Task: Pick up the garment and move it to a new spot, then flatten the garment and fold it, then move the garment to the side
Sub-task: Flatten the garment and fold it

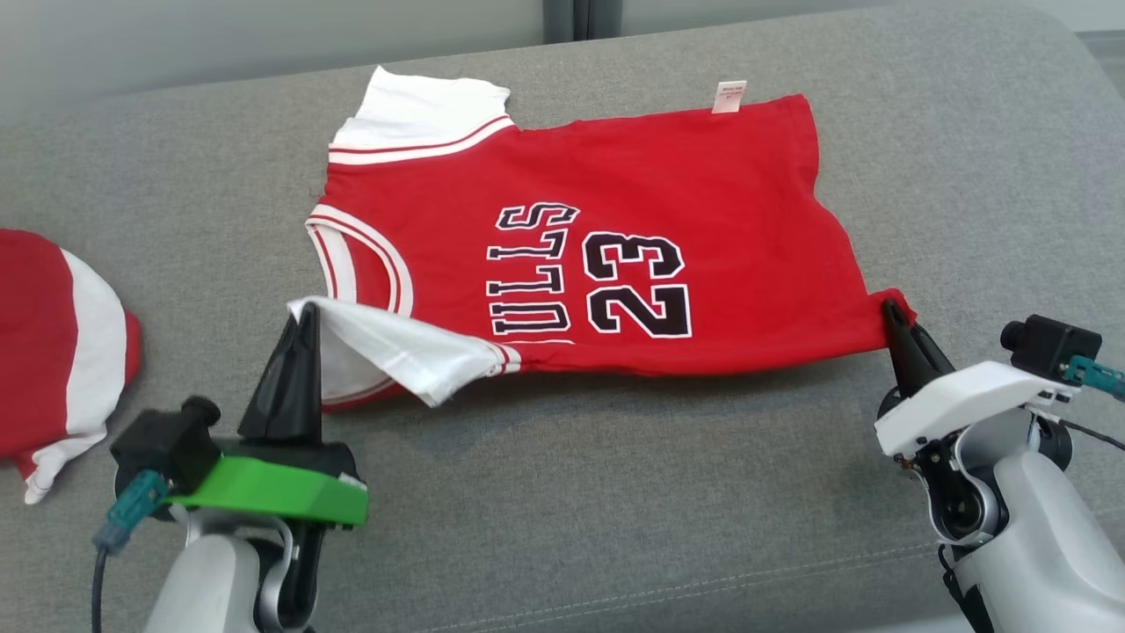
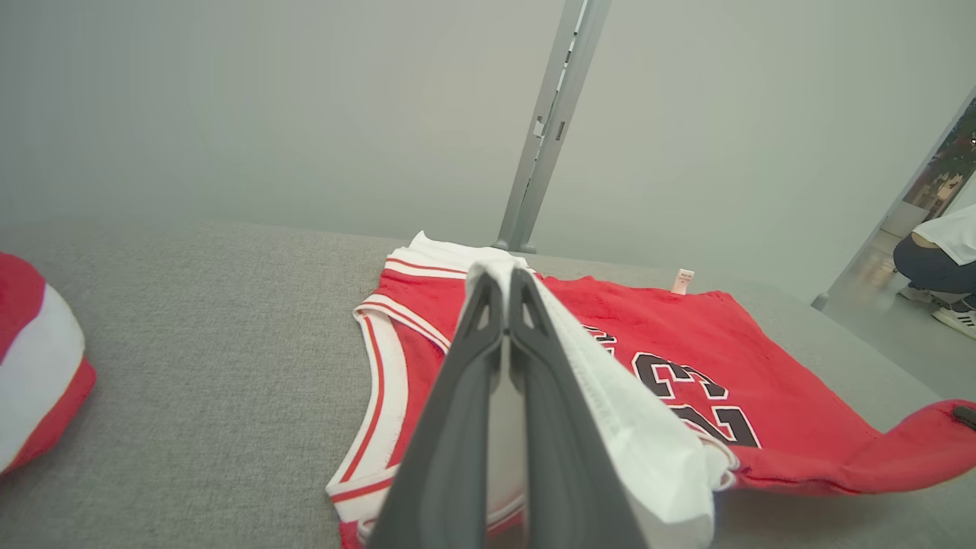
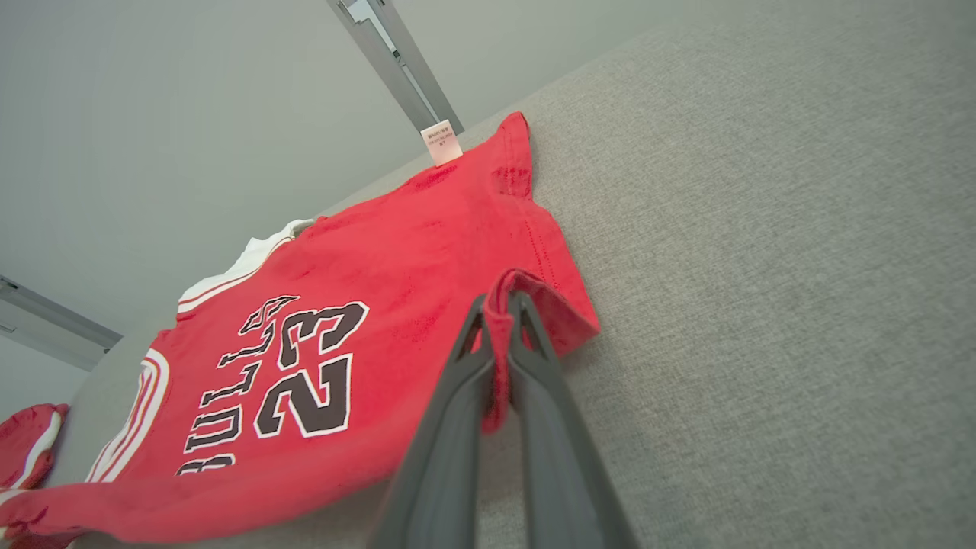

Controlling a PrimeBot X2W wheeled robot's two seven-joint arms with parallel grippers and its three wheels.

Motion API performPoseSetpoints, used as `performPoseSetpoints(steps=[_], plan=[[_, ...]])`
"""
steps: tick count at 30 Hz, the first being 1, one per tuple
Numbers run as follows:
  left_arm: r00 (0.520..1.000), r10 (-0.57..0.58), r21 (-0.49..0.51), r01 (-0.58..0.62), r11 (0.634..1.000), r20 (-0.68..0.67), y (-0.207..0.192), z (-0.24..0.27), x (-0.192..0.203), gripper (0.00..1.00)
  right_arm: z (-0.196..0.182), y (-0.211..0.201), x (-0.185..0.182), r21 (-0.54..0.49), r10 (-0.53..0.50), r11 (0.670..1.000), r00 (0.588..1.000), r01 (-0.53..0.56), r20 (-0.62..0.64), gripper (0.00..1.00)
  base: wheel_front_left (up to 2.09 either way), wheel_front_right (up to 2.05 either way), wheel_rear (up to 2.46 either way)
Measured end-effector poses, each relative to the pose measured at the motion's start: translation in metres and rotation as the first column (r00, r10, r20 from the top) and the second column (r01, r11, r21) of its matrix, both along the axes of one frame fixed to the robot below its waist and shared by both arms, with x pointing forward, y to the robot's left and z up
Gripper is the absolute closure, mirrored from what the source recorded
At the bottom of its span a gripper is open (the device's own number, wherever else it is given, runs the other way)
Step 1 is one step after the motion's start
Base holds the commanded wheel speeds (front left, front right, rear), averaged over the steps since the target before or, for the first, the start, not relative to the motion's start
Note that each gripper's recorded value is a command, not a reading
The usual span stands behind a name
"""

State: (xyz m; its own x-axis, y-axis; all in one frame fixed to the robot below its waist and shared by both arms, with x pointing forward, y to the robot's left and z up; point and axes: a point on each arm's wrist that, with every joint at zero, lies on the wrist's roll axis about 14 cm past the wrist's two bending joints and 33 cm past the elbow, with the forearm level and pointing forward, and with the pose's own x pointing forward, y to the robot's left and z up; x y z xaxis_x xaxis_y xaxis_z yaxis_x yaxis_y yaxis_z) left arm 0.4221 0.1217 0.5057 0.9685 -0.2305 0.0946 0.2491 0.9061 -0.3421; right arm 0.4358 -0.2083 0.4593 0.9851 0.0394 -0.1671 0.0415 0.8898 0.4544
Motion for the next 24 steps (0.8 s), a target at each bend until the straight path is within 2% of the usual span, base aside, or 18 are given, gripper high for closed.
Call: performPoseSetpoints(steps=[4,5,8,17,24], plan=[[0.999,-0.035,0.035,0.034,0.999,0.014,-0.006,0.005,0.029,1.0,-0.009,0.001,0.011,0.011,0.001,1.0,0.999,0.0,-0.05,1.0,0.0,0.0,0.0],[0.999,-0.048,0.061,0.048,0.997,0.007,-0.007,0.003,0.047,1.0,-0.013,0.005,0.02,0.019,0.011,1.0,0.997,-0.01,-0.076,1.0,0.0,0.0,0.0],[0.998,-0.064,0.075,0.066,0.995,-0.018,-0.012,-0.006,0.062,1.0,-0.018,0.004,0.028,0.018,0.01,1.0,0.994,-0.008,-0.105,1.0,0.0,0.0,0.0],[0.989,-0.077,0.129,0.093,0.987,-0.124,-0.017,-0.043,0.088,1.0,-0.029,0.006,0.05,0.013,0.013,1.0,0.987,-0.011,-0.162,1.0,0.0,0.0,0.0],[0.981,-0.092,0.13,0.115,0.985,-0.172,-0.022,-0.056,0.098,1.0,-0.032,0.011,0.063,-0.001,0.02,1.0,0.984,-0.02,-0.18,1.0,0.0,0.0,0.0]])
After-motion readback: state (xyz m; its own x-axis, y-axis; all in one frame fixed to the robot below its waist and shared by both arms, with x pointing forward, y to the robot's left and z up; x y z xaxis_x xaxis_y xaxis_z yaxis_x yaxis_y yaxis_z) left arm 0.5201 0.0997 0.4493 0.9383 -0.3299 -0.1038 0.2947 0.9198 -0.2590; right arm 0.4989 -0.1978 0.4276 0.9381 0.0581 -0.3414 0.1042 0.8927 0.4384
